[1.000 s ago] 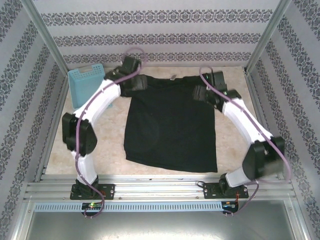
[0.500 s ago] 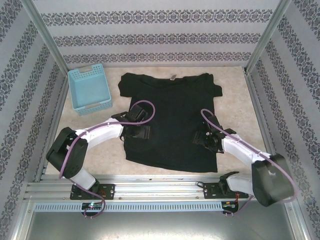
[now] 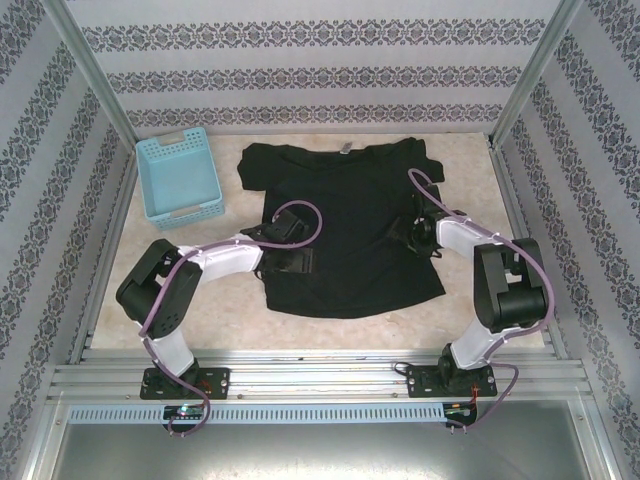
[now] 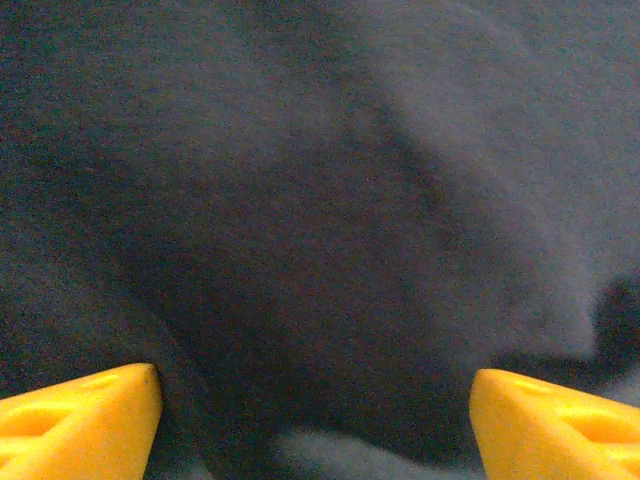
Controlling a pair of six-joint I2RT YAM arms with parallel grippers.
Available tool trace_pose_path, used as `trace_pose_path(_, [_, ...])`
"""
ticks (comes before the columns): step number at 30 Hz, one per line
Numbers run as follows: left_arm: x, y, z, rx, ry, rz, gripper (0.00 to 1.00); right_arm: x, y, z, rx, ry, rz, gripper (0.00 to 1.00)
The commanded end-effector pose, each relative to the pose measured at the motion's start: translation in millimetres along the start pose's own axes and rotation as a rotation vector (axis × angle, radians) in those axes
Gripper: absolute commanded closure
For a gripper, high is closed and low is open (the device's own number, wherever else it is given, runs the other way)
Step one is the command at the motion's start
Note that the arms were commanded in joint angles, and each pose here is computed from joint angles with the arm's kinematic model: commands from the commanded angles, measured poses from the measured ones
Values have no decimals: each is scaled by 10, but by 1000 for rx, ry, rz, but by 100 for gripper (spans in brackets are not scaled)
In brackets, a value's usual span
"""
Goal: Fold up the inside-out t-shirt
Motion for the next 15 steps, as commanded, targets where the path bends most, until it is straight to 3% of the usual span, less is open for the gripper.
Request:
trace_pose_path(1, [422, -295, 86, -245, -83, -1, 17, 316, 11, -17, 57, -64, -5, 24])
trace_pose_path(7, [632, -619, 716, -645, -16, 82, 14, 702, -122, 350, 80, -116, -15, 21])
trace_pose_path(15, [509, -765, 1198, -858, 144, 105, 14, 851, -246, 818, 53, -123, -43, 21])
Point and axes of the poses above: each hand's point on the last joint's axis, 136 mm out from that joint toward the fingers, its own x axis back along the fingers, its own y axis along the line the jaws close on, z = x × y, the point moved 7 cm from there along x, back along the fingers, and after that the axes turned 15 degrees about x, right-handed, at the moved point
